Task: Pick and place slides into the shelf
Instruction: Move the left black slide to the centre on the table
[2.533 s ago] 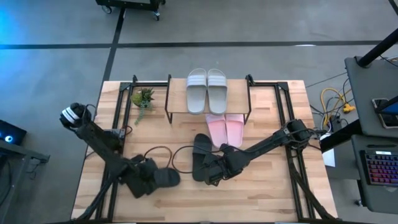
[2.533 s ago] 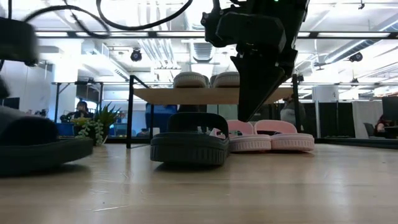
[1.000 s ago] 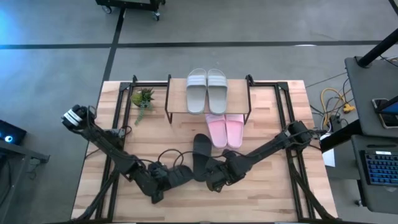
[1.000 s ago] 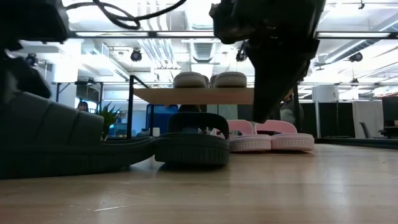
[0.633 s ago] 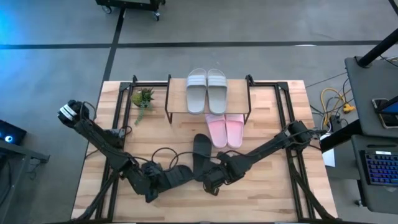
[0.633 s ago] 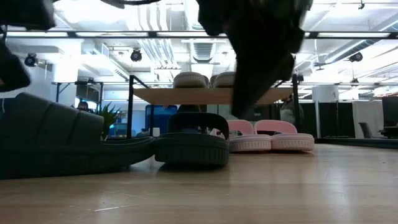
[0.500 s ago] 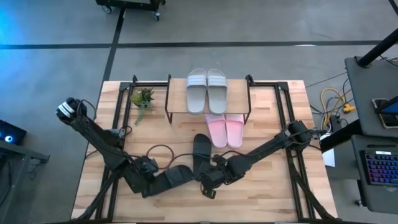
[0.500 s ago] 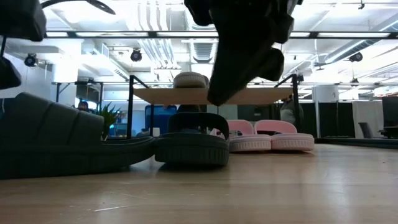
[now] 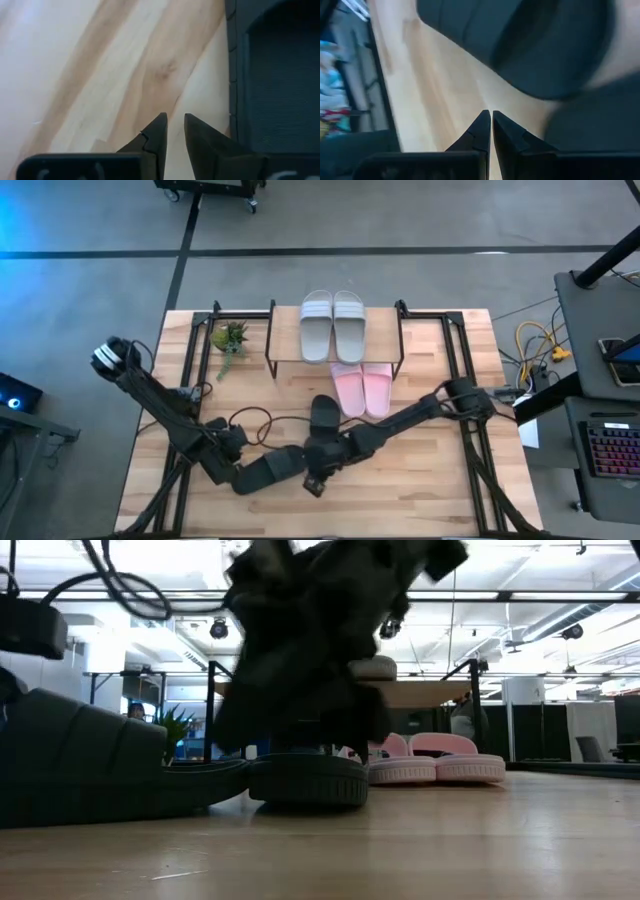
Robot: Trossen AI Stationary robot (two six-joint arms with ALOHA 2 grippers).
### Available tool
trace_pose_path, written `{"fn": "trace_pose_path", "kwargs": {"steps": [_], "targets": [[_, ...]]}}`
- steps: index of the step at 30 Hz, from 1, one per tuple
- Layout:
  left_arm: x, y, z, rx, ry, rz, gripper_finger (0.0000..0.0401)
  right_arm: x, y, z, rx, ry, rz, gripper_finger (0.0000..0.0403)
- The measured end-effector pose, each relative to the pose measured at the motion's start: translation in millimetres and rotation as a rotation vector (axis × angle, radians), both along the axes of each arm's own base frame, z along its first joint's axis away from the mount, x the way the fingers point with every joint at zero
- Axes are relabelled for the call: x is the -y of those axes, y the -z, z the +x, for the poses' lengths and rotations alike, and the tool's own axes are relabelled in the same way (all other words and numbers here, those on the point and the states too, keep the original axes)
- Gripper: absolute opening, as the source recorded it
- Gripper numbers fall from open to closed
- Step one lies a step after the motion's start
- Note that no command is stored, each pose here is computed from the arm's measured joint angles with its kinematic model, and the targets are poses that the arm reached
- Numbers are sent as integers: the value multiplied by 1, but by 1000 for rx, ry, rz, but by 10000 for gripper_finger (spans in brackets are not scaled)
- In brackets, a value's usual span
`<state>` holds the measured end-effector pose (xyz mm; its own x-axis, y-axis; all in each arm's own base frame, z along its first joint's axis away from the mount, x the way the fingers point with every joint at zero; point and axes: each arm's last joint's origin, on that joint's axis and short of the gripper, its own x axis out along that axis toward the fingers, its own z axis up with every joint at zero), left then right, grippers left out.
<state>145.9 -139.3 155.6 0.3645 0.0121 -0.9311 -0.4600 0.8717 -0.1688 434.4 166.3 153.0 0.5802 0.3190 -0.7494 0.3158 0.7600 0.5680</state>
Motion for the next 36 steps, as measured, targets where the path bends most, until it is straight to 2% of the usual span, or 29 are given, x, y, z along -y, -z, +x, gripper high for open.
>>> {"fn": "trace_pose_path", "kwargs": {"steps": [7,10,15,20,25,32,36], "targets": [[5,14,1,14,16,-18,51,-11,4,19,-3,14,84,13],[7,18,2,35,23,-25,51,-12,2,23,-6,29,65,13],[12,18,4,71,30,-39,51,-11,0,32,45,75,-29,13],[16,17,8,117,34,-101,51,-6,7,46,53,96,-35,13],[21,20,13,154,51,-118,51,0,13,52,11,100,-63,13],[23,21,18,224,36,-90,51,17,-2,54,-56,228,-254,13],[25,19,23,291,61,-73,51,18,-18,54,-79,225,-323,13]]}}
